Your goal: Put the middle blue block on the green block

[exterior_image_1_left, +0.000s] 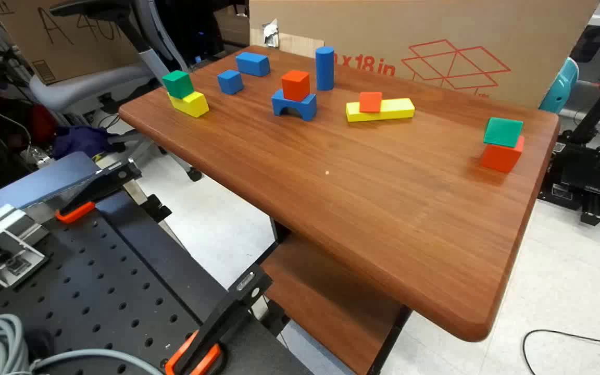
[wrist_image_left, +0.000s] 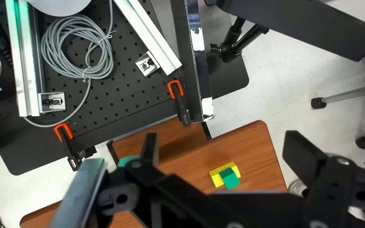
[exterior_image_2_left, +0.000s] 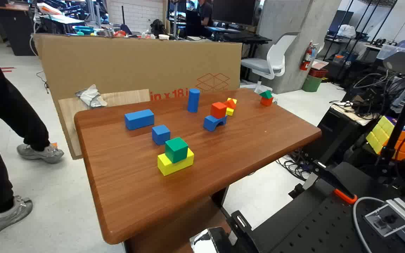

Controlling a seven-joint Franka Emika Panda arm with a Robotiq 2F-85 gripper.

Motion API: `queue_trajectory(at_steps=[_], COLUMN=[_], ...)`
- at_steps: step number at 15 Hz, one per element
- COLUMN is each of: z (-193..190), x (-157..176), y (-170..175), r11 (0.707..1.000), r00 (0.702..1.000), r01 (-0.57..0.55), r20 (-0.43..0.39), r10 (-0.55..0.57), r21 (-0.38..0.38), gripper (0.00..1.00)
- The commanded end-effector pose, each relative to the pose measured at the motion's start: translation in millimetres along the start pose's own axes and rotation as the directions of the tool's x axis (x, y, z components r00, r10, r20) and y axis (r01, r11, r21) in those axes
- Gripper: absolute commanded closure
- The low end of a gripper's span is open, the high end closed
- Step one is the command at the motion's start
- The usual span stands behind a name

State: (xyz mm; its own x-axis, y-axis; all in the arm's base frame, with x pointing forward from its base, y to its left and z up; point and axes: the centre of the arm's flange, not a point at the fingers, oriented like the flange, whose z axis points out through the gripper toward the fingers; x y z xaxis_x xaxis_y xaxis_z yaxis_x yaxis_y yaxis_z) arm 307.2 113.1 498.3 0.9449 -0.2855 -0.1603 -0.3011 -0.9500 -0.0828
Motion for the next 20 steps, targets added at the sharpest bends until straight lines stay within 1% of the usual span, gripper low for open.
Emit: queue_trajectory(at_steps=[1, 8, 9, 11, 15, 17, 20], z=[-0.5, -1.3, 0.0, 2.3, 9.4, 13.7, 24.1], x=[0.1, 0.1, 13.4, 31.4, 75.7, 97.0, 127.4], y=[-0.2, -0.4, -10.9, -19.7, -31.2, -35.2, -35.2], r11=[1.000, 1.000, 0.999, 0.999, 1.000, 0.999, 0.994], r00=[1.000, 1.000, 0.999, 0.999, 0.999, 0.998, 0.995], r01=[0.000, 0.001, -0.036, -0.032, 0.021, 0.044, 0.088], r20=[-0.002, -0.003, 0.002, 0.007, -0.036, -0.035, -0.038], r10=[0.000, -0.001, 0.036, 0.032, -0.021, -0.044, -0.090], r21=[0.001, 0.002, -0.021, -0.012, -0.009, -0.012, -0.063], gripper=[0.00, 0.00, 0.00, 0.00, 0.00, 0.00, 0.00])
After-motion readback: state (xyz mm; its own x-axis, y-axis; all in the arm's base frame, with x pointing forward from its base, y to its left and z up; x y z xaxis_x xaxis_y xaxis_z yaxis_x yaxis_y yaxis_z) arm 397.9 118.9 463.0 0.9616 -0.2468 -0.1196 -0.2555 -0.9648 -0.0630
